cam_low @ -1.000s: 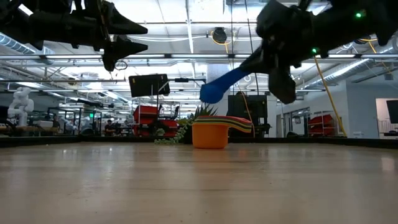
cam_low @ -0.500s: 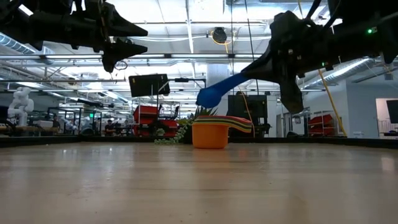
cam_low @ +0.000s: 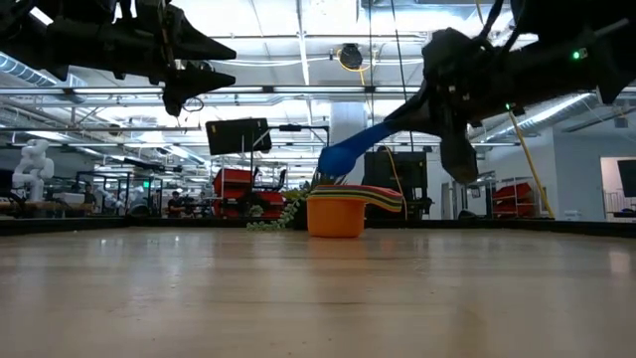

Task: Nest measuring cups in basket
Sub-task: Stack the blue measuring cup on top of the red measuring cup

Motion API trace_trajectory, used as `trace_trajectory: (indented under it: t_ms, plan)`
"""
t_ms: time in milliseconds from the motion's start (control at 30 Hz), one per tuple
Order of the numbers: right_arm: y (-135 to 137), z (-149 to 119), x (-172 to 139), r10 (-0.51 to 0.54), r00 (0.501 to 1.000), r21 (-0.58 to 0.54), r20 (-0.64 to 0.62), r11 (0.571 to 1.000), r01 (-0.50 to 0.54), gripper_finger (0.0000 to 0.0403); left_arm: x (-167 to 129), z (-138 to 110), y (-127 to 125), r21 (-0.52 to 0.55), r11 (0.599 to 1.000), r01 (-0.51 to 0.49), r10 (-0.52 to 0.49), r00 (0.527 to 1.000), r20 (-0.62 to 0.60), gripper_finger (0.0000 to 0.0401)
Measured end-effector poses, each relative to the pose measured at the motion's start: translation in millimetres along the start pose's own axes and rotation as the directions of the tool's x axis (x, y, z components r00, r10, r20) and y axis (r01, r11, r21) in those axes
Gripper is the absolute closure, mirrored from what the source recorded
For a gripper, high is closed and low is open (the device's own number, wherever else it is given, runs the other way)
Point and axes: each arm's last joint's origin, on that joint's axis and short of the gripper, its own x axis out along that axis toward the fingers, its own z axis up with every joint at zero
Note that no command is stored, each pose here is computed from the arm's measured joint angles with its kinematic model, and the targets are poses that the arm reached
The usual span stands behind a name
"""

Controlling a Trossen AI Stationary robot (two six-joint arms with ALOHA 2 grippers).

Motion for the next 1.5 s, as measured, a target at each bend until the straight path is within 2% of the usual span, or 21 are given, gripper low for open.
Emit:
trace_trajectory:
  t_ms: [67,267,600,1167,1500]
  plan:
    - [-3.0,4.1,1.3,-0.014,1.0,0.013,-0.006,1.0,0.014,0.0403,0.0,0.0,0.1,0.0,1.0,-0.003,0.003,1.0,0.001,0.0187]
    - [-3.1,10.9,7.5,-0.003,0.998,-0.043,-0.057,0.999,0.0,0.0403,0.0,0.2,0.6,-0.001,1.0,-0.02,0.02,1.0,0.007,0.0187]
    - [11.5,14.1,16.8,0.005,0.995,-0.139,-0.095,0.99,-0.019,0.0403,0.0,-0.3,0.9,0.0,1.0,-0.026,0.026,1.0,0.003,0.0187]
    - [9.8,12.8,18.3,-0.012,0.993,-0.137,-0.117,0.991,-0.004,0.039,0.0,-0.5,0.9,0.005,1.0,-0.026,0.026,1.0,0.001,0.0187]
    - [10.6,13.4,19.0,0.019,0.997,-0.124,-0.078,0.992,-0.028,0.0378,0.0,-0.4,0.9,0.004,1.0,-0.025,0.025,1.0,0.001,0.0187]
